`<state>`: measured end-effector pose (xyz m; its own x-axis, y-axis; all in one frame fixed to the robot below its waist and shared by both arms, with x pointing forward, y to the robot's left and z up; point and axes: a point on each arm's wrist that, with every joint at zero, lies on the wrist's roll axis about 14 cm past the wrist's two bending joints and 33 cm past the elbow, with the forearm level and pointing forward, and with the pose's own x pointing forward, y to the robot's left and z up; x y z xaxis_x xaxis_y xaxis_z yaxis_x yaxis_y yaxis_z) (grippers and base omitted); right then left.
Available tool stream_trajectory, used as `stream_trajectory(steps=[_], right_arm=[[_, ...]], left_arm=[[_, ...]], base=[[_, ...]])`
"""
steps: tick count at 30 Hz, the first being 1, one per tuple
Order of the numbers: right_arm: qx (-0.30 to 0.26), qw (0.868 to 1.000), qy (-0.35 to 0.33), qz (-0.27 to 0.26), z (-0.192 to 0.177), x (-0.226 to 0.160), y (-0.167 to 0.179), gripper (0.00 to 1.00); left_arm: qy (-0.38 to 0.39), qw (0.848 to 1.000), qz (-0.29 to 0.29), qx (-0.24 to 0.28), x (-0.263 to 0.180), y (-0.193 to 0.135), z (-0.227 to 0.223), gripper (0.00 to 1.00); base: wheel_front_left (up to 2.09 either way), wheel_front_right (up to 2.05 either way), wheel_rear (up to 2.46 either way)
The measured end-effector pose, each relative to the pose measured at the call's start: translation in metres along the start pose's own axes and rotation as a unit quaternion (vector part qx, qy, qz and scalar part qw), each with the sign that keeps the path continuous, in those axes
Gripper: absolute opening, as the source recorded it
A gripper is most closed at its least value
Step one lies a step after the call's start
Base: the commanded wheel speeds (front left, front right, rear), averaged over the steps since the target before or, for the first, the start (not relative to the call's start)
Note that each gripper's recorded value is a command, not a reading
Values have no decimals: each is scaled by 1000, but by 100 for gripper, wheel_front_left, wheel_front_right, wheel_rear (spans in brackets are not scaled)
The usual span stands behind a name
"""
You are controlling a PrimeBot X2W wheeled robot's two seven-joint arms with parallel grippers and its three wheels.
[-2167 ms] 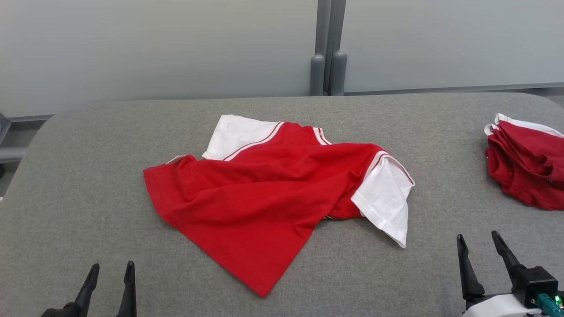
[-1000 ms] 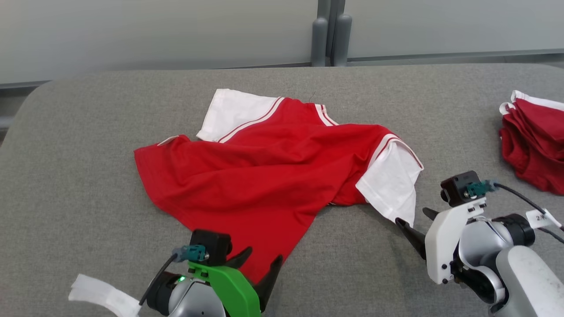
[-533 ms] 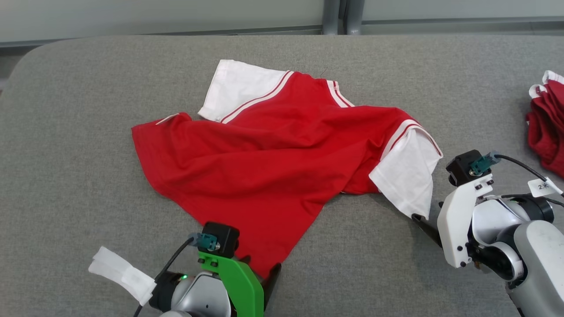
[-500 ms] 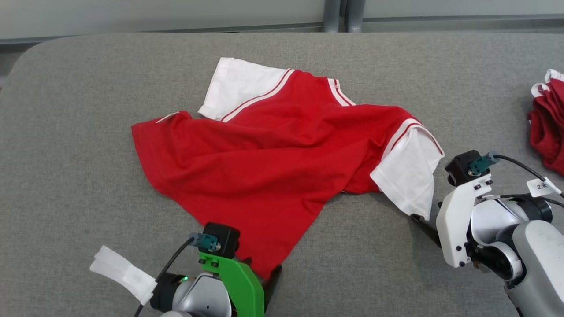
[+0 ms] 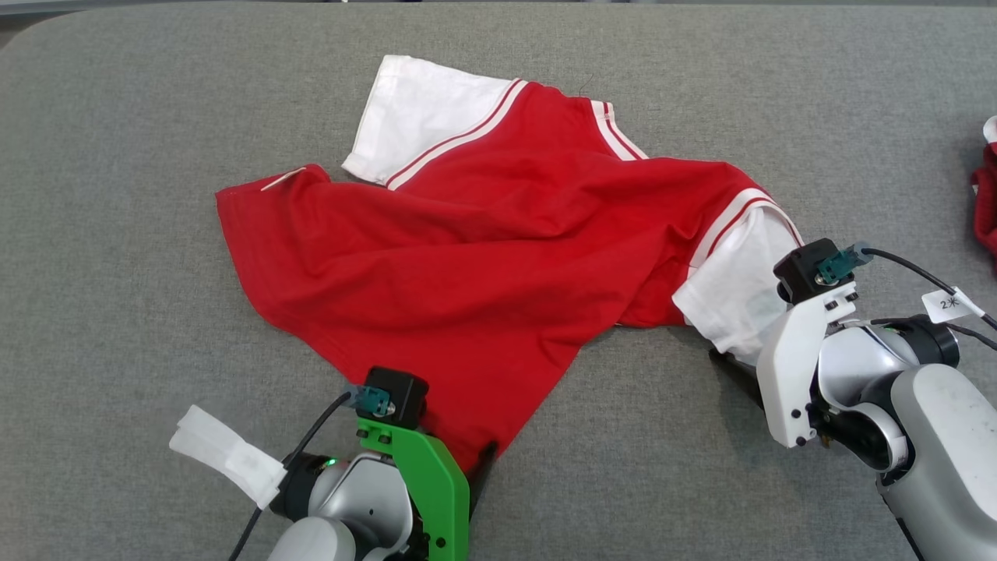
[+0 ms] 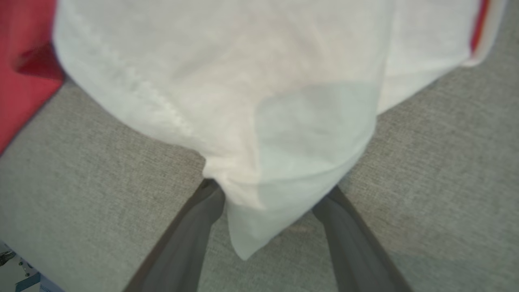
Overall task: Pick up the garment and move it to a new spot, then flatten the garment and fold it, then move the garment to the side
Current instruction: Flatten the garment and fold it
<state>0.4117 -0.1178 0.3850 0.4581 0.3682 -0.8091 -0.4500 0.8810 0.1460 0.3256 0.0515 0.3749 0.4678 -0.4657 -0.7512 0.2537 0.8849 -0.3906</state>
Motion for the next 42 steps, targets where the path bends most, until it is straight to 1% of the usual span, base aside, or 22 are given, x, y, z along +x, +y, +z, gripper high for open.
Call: stream_trajectory(steps=[3, 5, 6, 7, 8, 9, 10, 11, 15, 18, 19, 22, 27, 29, 32, 33, 35, 37, 40, 42], right_arm=[[3, 1000, 2, 1, -1, 1, 0, 89], [2, 1000, 3, 1, -1, 0, 0, 90], [2, 1000, 3, 1, -2, 0, 0, 85], [2, 1000, 4, 0, -3, 0, 0, 78], [1, 1000, 5, 1, -4, 1, 0, 69], [0, 1000, 6, 2, -4, 1, 1, 48], [4, 1000, 1, 5, -2, 2, 3, 33], [9, 1000, -4, 7, -1, 2, 3, 0], [21, 999, -18, 21, 2, 1, 10, 0], [34, 998, -36, 30, 10, -7, 11, 0], [39, 998, -48, 31, 15, -12, 10, 0], [47, 993, -103, 21, 40, -35, -4, 0], [49, 980, -190, -10, 73, -83, -29, 0], [49, 976, -213, -21, 78, -101, -36, 0], [48, 972, -228, -31, 76, -123, -39, 0], [48, 966, -253, -36, 81, -141, -41, 0], [42, 958, -278, -47, 88, -161, -45, 0], [44, 952, -298, -54, 92, -178, -49, 0], [48, 949, -307, -51, 96, -194, -53, 0], [45, 944, -323, -56, 108, -206, -59, 0]], left_arm=[[7, 1000, -1, 3, 3, -1, -2, 100], [11, 1000, -4, 6, 4, -2, -4, 100], [12, 1000, -4, 8, 4, -2, -5, 100], [14, 1000, -5, 9, 4, -3, -6, 98], [16, 1000, -4, 10, 5, -3, -7, 83], [18, 1000, -2, 11, 5, -2, -8, 56], [17, 1000, 3, 11, 7, 1, -8, 41], [13, 1000, 6, 8, 8, 2, -8, 0], [0, 1000, 18, 5, 10, 11, -7, 0], [-18, 1000, 19, -4, 5, 14, 0, 0], [-31, 999, 19, -6, 1, 15, 7, 0], [-88, 995, 36, -20, -19, 32, 39, 0], [-188, 981, 40, -13, -67, 40, 100, 0], [-222, 974, 44, -7, -88, 41, 120, 0], [-262, 964, 45, 0, -115, 39, 143, 0], [-286, 957, 44, 10, -130, 36, 156, 0], [-305, 951, 51, 20, -144, 36, 167, 0], [-314, 948, 48, 27, -152, 34, 175, 0], [-331, 941, 54, 46, -164, 37, 196, 0], [-341, 938, 48, 53, -167, 37, 215, 0]], base=[[0, 0, 0], [0, 0, 0], [0, 0, 0], [0, 0, 0], [0, 0, 0], [0, 0, 0], [0, 0, 0], [0, 0, 0], [0, 0, 0], [0, 0, 0], [0, 0, 0], [0, 0, 0], [0, 0, 0], [0, 0, 0], [0, 0, 0], [0, 0, 0], [0, 0, 0], [0, 0, 0], [0, 0, 0], [0, 0, 0]])
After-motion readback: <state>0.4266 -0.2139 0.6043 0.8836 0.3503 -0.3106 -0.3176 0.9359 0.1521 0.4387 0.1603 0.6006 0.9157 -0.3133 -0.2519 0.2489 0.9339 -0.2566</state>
